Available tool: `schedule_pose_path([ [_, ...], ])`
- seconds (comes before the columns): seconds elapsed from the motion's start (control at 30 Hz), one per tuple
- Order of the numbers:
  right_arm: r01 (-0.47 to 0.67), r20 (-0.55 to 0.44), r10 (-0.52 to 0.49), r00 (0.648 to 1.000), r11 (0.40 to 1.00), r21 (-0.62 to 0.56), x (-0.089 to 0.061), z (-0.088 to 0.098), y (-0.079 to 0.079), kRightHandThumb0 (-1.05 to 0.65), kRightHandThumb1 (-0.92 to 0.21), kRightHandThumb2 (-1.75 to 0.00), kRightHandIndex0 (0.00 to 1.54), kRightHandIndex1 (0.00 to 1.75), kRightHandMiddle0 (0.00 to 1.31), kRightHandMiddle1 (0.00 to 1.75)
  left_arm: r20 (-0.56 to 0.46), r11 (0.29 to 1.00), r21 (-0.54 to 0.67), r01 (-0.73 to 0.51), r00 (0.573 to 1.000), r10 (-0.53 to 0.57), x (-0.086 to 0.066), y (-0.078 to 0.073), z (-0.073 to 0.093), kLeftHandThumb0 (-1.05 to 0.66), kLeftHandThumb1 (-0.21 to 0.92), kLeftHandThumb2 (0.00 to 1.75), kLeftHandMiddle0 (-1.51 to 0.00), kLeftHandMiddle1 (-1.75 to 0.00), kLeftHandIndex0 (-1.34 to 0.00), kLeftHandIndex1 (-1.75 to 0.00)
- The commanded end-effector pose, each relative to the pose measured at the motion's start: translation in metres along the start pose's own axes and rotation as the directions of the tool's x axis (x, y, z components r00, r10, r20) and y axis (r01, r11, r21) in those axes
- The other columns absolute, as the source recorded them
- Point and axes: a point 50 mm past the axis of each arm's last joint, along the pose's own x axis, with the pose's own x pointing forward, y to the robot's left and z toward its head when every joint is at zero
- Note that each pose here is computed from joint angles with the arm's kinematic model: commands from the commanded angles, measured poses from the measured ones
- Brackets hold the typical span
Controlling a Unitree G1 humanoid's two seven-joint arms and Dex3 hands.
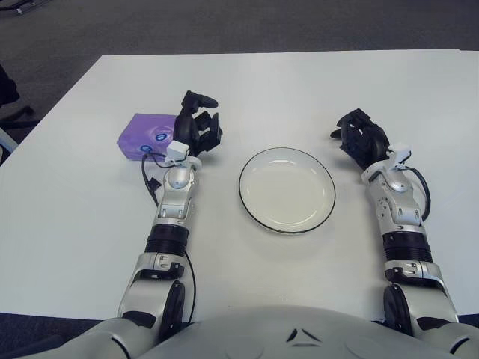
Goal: Put the tissue paper into the plate.
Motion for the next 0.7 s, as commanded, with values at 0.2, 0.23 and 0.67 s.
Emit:
schedule_pose_path([
  [0.2, 0.01, -0.066, -0.007, 0.998, 0.999, 0.053, -0.0078, -0.0192, 0.0032, -0.37, -0.79, -0.68, 0.62, 1.75, 0.28, 1.75, -0.235, 0.998, 0.0, -0.058, 0.97, 0.057, -0.0489, 0.0089, -0.0493, -0.38, 0.71, 0.8, -0.86, -1.75, -0.33, -1.75],
  [0.23, 0.011, -0.065, -0.008, 0.998, 0.999, 0.05, -0.0076, -0.0194, 0.0034, -0.37, -0.79, -0.68, 0.62, 1.75, 0.28, 1.75, -0.235, 0.998, 0.0, -0.058, 0.97, 0.056, -0.049, 0.0089, -0.0492, -0.38, 0.71, 0.8, -0.86, -1.75, -0.33, -1.75],
  [0.67, 0.023, -0.049, -0.022, 0.999, 0.999, 0.03, -0.0038, -0.022, 0.0079, -0.37, -0.78, -0.69, 0.62, 1.75, 0.29, 1.75, -0.235, 0.998, 0.001, -0.057, 0.97, 0.056, -0.0493, 0.0093, -0.0483, -0.38, 0.71, 0.8, -0.86, -1.75, -0.33, -1.75],
])
